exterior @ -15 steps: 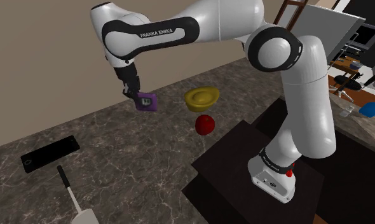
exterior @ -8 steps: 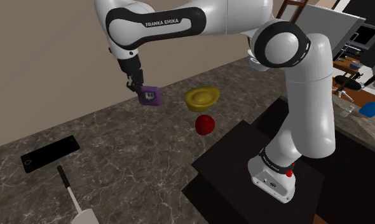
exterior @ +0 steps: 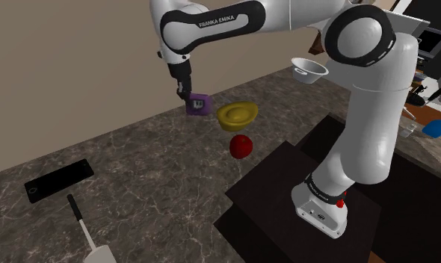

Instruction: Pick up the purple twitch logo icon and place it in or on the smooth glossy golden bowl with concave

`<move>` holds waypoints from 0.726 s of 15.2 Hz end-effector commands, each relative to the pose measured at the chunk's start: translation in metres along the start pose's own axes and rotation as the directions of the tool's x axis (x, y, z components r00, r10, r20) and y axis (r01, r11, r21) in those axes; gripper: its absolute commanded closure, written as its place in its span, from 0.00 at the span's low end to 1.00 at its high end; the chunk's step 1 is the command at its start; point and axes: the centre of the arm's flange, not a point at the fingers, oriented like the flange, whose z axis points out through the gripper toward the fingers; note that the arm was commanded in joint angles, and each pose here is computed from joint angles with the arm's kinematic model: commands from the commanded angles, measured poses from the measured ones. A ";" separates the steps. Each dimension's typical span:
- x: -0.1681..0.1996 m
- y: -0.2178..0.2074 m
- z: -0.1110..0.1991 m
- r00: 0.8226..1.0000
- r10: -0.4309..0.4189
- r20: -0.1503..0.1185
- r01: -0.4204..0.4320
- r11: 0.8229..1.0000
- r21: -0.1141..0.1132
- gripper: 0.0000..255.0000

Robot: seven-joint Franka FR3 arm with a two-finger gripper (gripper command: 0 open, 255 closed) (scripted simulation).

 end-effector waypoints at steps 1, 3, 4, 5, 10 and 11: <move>-0.019 0.019 0.004 1.000 -0.001 0.000 0.001 1.000 0.000 1.00; -0.037 0.038 0.008 1.000 -0.001 0.000 0.001 1.000 0.000 1.00; -0.047 0.047 0.010 1.000 -0.001 0.000 0.001 1.000 0.000 1.00; -0.056 0.056 0.012 1.000 -0.001 0.000 0.001 1.000 0.000 1.00; -0.102 0.103 0.023 1.000 -0.001 0.000 0.001 1.000 0.000 1.00; -0.111 0.112 0.025 1.000 -0.001 0.000 0.001 1.000 0.000 1.00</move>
